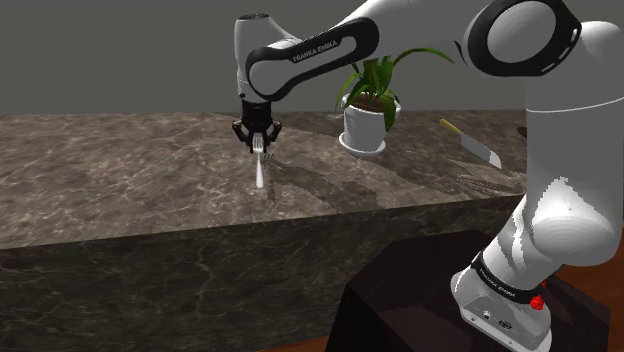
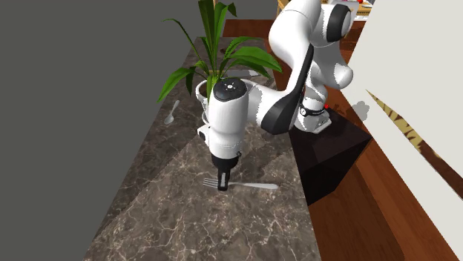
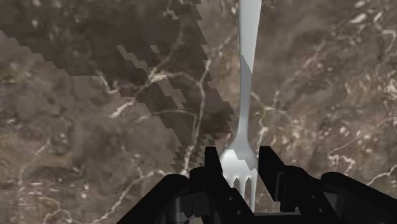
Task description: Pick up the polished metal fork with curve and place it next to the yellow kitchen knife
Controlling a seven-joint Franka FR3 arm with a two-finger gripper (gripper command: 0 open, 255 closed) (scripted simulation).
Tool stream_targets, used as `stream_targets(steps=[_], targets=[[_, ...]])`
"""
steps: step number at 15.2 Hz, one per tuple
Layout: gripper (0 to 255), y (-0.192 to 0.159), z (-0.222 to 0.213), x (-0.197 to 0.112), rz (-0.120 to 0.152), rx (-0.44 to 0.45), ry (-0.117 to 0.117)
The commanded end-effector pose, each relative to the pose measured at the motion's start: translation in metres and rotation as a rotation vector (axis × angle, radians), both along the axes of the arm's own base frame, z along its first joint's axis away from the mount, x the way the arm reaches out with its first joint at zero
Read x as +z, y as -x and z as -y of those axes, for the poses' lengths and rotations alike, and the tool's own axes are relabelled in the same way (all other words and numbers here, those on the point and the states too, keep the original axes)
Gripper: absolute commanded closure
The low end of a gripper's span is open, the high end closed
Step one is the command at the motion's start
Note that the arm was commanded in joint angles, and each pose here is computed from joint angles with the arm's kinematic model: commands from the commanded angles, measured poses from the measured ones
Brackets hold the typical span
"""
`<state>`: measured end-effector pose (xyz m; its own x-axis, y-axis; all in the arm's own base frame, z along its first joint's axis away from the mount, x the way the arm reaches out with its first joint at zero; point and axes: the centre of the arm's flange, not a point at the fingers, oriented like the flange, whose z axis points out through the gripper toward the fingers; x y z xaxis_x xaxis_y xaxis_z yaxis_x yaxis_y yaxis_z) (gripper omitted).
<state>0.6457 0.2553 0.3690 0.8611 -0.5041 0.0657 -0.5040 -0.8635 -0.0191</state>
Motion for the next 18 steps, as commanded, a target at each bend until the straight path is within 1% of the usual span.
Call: stream_targets(steps=[1, 16, 17, 18], targets=[[255, 0.001, 0.000, 0.010, 0.000, 0.000, 0.000], [255, 0.001, 0.000, 0.090, 0.000, 0.000, 0.000], [255, 0.001, 0.000, 0.091, 0.000, 0.000, 0.000], [255, 0.007, 0.011, 0.091, 0.000, 0.000, 0.000]])
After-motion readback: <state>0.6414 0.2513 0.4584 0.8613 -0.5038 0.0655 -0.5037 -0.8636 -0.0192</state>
